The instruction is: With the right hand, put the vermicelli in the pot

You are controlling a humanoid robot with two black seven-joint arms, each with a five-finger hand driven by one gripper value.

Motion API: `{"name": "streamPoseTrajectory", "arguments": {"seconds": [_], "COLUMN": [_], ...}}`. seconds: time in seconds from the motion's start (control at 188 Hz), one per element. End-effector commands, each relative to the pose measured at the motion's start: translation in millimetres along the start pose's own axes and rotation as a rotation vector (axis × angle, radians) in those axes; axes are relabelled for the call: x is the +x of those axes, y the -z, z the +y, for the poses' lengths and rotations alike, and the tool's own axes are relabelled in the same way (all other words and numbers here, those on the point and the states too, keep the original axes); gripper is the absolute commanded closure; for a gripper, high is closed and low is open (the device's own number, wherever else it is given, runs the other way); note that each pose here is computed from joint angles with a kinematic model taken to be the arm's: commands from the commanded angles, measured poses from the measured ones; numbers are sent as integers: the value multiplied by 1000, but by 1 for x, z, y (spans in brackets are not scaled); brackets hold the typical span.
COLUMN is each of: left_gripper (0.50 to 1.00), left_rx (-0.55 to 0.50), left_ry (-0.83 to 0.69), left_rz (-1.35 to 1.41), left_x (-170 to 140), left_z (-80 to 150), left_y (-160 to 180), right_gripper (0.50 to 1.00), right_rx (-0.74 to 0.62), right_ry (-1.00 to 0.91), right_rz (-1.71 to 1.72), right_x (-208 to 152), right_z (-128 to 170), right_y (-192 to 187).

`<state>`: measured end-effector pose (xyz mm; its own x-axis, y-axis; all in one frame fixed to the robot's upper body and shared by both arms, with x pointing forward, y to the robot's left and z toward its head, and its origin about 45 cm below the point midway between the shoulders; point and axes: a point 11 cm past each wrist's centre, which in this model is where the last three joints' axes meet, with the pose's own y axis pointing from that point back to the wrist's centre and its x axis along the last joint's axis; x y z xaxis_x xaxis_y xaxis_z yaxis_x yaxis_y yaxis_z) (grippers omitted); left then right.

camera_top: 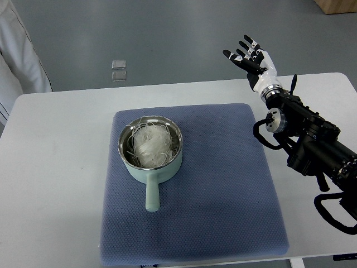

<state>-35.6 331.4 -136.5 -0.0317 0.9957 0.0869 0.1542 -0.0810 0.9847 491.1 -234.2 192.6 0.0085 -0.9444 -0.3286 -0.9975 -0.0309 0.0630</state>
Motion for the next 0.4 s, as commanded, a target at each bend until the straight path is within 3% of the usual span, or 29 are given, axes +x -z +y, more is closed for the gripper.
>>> {"name": "streamPoseTrajectory", "arguments": {"seconds": [0.0,0.393], "left_gripper": [500,500], "left_rx": [-1,0], "left_ry": [0,0], "left_rz": [0,0], "left_x": [0,0], "left_z": [0,0], "left_y": [-1,0], "right_gripper": [572,572], "right_rx": [-18,-24], "right_ry": [-15,-48], "right_rz": [0,1], "right_x": [8,13], "right_z": [6,11], "right_y": [-10,-21]}}
